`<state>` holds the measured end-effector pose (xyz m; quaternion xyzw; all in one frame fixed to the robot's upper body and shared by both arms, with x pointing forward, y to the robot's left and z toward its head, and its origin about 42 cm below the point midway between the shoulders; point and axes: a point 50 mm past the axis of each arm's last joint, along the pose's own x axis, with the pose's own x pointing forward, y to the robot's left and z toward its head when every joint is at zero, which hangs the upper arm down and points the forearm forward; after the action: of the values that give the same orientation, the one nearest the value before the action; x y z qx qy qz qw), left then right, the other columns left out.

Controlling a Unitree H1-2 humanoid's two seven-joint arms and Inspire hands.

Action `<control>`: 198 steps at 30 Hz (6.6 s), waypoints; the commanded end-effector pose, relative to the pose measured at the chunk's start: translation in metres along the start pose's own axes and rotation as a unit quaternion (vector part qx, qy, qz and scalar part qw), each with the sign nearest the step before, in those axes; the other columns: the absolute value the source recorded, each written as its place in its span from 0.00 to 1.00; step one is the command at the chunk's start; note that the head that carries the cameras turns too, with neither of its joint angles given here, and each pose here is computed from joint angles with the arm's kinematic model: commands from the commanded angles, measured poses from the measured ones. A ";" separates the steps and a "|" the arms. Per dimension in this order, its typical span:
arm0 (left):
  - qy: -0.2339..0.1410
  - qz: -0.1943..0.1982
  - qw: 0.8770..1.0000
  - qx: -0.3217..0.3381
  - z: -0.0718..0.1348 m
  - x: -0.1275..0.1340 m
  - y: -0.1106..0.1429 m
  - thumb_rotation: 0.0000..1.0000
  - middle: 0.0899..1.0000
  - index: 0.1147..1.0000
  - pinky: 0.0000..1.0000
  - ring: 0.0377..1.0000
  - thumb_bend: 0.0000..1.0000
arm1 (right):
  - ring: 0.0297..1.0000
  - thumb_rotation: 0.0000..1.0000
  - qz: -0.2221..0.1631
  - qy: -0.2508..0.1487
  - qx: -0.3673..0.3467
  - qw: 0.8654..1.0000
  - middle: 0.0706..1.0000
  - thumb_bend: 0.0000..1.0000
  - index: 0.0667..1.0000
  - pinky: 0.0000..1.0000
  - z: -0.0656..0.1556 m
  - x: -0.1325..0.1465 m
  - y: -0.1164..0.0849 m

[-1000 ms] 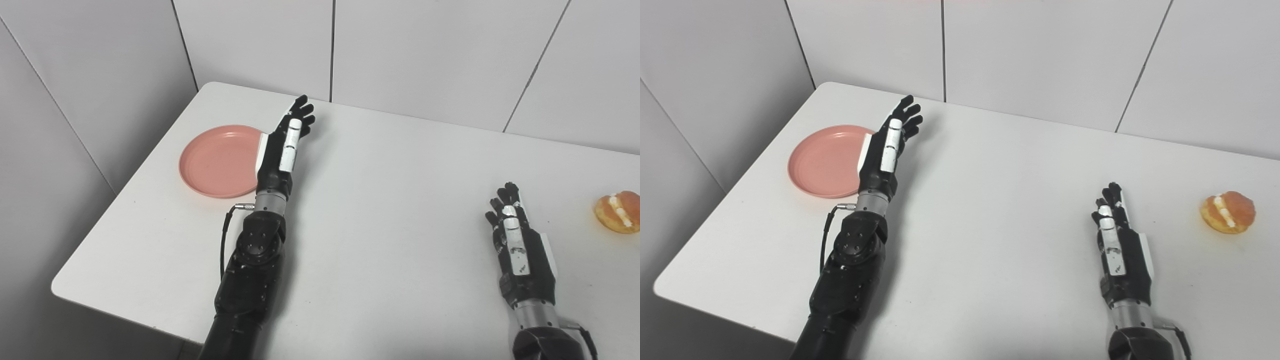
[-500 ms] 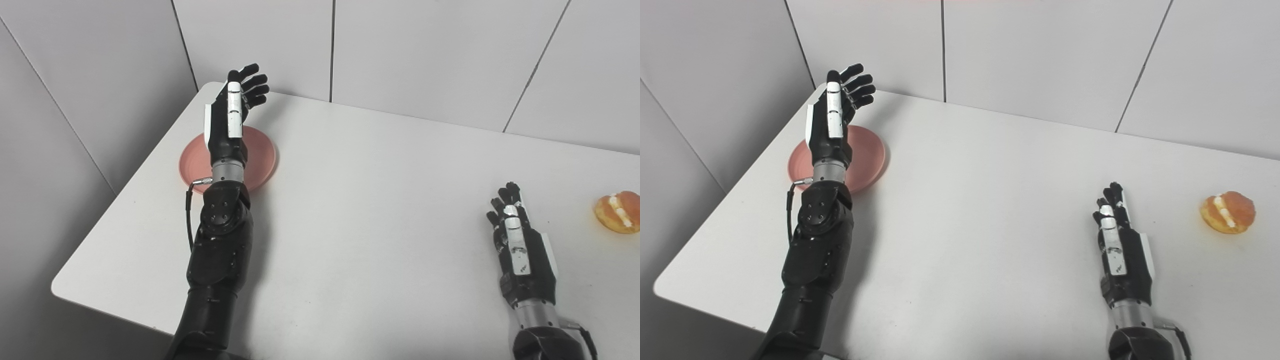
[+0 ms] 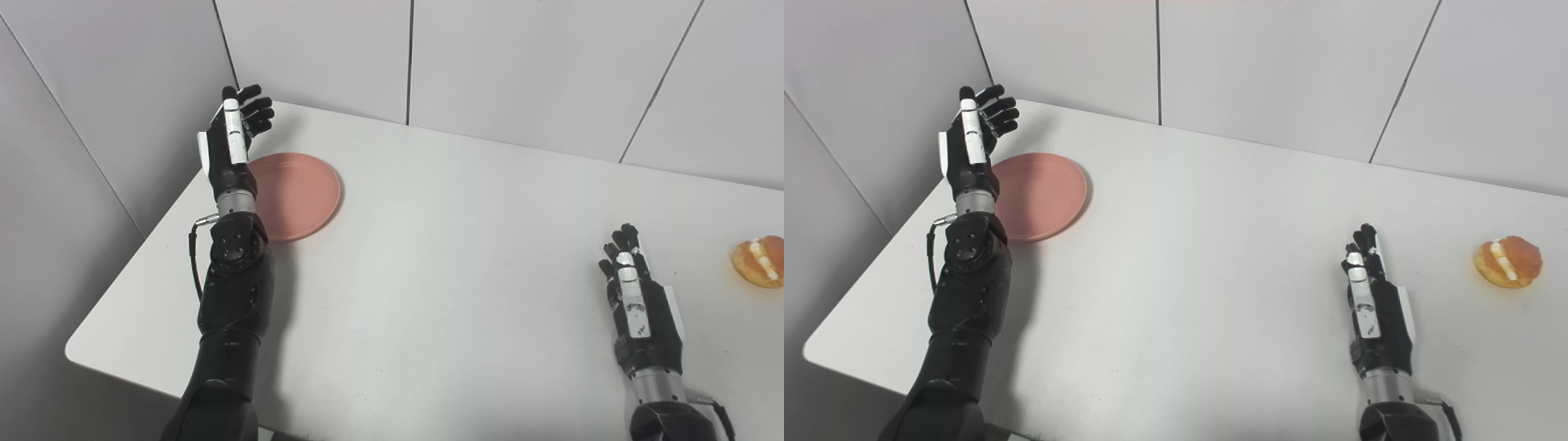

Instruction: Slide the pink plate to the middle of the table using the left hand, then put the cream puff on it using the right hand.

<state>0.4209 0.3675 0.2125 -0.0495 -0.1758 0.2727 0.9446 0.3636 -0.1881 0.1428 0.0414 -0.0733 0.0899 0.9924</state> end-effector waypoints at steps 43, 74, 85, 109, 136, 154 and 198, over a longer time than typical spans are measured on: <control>0.082 -0.021 0.996 -0.010 0.007 0.026 0.094 1.00 0.77 0.73 0.82 0.80 0.66 | 1.00 0.86 -0.007 -0.034 0.005 0.999 1.00 0.52 0.99 1.00 0.001 0.003 -0.013; 0.114 -0.126 0.985 0.010 -0.029 -0.001 0.031 1.00 0.82 0.80 0.84 0.85 0.63 | 1.00 0.82 -0.013 -0.033 0.010 0.999 1.00 0.57 0.99 1.00 -0.001 0.008 -0.015; 0.143 -0.151 0.977 -0.050 -0.024 -0.013 -0.003 1.00 0.85 0.83 0.87 0.87 0.61 | 1.00 0.83 -0.009 -0.030 0.015 0.999 1.00 0.60 0.99 1.00 0.000 0.011 -0.009; 0.153 -0.244 0.958 -0.019 -0.016 -0.059 -0.060 1.00 0.89 0.88 0.90 0.90 0.56 | 0.95 0.77 -0.026 -0.047 -0.007 0.999 0.96 0.56 0.94 0.96 0.008 0.009 0.009; 0.165 -0.325 0.925 -0.105 -0.019 -0.145 -0.101 1.00 0.99 0.98 0.99 0.98 0.53 | 0.94 0.85 -0.035 -0.040 -0.030 0.998 0.94 0.56 0.94 0.97 0.013 0.018 0.046; 0.174 -0.389 0.901 -0.081 -0.024 -0.174 -0.112 1.00 0.94 0.93 0.94 0.94 0.53 | 0.96 0.89 -0.024 -0.043 -0.042 0.998 0.97 0.60 0.97 0.97 0.013 0.020 0.053; 0.098 -0.343 0.934 0.006 -0.052 -0.169 -0.125 1.00 0.98 0.98 0.95 0.97 0.50 | 0.88 0.63 -0.191 -0.180 -0.272 0.926 0.88 0.66 0.91 0.84 0.087 0.061 -0.054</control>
<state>0.3693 0.1723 0.1392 0.0064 -0.0920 -0.0722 0.9931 0.4126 -0.2328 0.2059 -0.1867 -0.2188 -0.1184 0.9504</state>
